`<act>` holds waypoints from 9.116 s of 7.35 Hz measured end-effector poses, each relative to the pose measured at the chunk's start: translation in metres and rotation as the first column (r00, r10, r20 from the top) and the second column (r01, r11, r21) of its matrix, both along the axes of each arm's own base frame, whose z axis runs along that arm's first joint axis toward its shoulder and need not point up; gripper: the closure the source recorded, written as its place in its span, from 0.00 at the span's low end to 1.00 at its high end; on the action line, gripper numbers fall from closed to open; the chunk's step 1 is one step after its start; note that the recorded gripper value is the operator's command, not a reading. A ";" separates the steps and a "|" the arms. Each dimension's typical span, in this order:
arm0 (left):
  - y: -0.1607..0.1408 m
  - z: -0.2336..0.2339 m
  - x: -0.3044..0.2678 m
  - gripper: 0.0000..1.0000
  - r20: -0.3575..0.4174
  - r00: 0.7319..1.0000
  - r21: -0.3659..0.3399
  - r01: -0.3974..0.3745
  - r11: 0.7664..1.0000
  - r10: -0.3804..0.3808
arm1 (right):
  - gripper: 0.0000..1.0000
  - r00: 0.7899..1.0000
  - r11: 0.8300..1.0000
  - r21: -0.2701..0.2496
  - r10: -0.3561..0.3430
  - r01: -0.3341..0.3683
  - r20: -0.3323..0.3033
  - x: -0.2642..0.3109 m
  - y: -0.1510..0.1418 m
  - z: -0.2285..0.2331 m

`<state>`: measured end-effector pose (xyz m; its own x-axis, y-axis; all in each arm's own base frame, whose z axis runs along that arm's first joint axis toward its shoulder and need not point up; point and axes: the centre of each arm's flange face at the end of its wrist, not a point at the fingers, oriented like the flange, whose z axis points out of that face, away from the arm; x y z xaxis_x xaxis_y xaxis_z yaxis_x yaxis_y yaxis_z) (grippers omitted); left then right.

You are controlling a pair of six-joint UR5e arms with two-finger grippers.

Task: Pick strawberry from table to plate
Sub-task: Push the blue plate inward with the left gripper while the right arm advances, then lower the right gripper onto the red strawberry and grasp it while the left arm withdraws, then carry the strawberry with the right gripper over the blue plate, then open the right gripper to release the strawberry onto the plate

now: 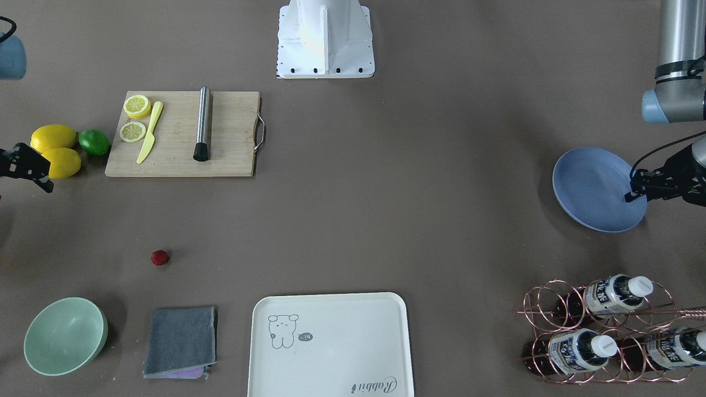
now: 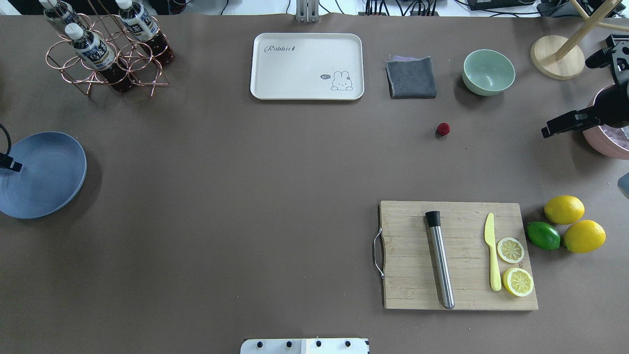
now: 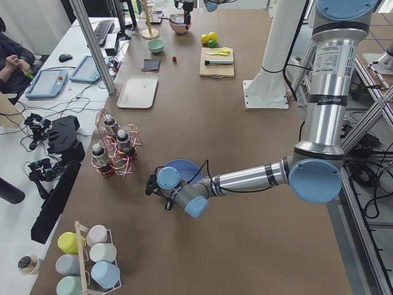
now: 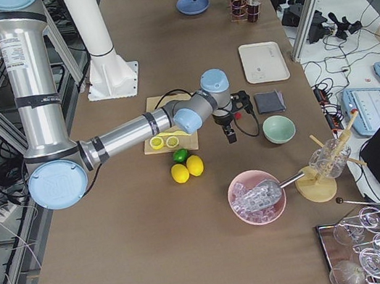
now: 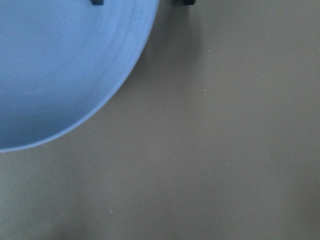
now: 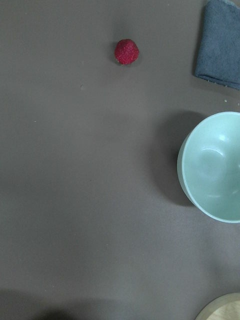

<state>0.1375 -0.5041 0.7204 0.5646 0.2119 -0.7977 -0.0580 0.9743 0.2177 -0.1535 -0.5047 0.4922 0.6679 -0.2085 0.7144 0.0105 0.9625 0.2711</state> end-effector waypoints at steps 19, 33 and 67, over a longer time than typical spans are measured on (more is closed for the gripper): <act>0.020 -0.394 0.375 0.02 -0.328 0.888 -0.267 0.240 0.933 -0.322 | 0.00 1.000 1.000 0.007 -0.021 0.021 0.000 -0.028 -0.006 -0.012; 0.023 -0.215 0.011 0.02 -0.175 0.972 -0.009 0.158 0.987 -0.157 | 0.18 0.997 0.984 -0.165 0.065 -0.072 -0.049 -0.234 -0.087 -0.053; 0.051 -0.152 -0.061 0.02 -0.106 0.980 -0.018 0.166 0.986 -0.167 | 0.00 0.960 0.925 -0.271 0.280 -0.265 0.020 -0.412 -0.030 -0.301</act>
